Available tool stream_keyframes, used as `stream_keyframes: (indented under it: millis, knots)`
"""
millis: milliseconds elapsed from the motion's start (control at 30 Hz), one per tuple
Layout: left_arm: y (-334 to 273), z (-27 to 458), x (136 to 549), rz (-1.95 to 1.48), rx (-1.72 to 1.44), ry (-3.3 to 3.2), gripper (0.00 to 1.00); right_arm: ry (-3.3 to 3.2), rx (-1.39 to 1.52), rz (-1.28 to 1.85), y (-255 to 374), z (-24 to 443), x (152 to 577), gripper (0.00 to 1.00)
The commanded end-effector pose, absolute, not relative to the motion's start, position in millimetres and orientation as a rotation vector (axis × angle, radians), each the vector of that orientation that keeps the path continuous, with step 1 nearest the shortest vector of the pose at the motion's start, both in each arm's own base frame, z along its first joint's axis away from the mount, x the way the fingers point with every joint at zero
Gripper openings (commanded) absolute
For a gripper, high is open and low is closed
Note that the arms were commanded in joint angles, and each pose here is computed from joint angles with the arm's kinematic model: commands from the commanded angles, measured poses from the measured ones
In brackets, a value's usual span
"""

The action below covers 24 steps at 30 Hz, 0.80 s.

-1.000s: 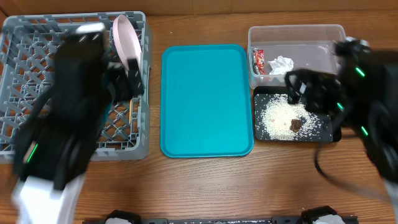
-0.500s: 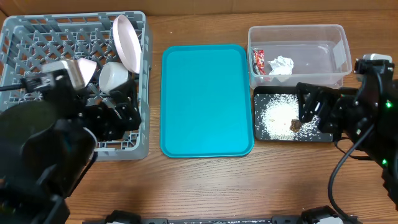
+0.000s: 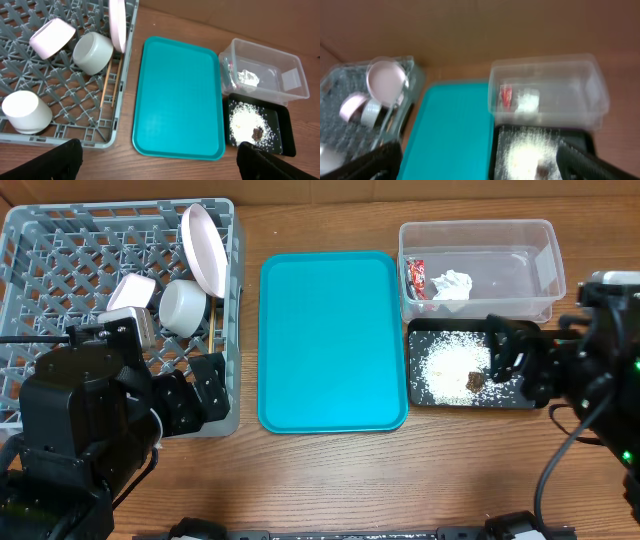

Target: Sort waste into correct bins and load items into the dishwasher

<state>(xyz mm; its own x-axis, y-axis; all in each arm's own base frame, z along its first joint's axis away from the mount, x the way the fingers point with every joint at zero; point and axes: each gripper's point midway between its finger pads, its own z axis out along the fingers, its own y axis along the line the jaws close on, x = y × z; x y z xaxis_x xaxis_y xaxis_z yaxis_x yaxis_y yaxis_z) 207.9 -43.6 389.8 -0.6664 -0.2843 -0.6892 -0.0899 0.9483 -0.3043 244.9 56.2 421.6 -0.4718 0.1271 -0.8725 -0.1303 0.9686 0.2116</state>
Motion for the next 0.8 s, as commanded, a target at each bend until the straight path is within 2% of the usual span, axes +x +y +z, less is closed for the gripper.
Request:
stream_keyframes:
  millis: [0, 200, 500, 767]
  knots:
    - [-47, 388, 207, -0.337, -0.268, 2.306, 1.0, 1.943, -0.077, 0.191, 44, 423, 248, 1.0]
    - [-48, 388, 208, -0.337, -0.268, 2.306, 1.0, 1.769, -0.046, 0.184, 39, 382, 264, 1.0]
    - [-47, 388, 207, -0.337, -0.268, 2.306, 1.0, 1.741, -0.01, 0.157, 27, 258, 251, 1.0]
    - [-47, 387, 207, -0.336, -0.268, 2.307, 1.0, 1.606, 0.041, 0.116, 10, 224, 241, 1.0]
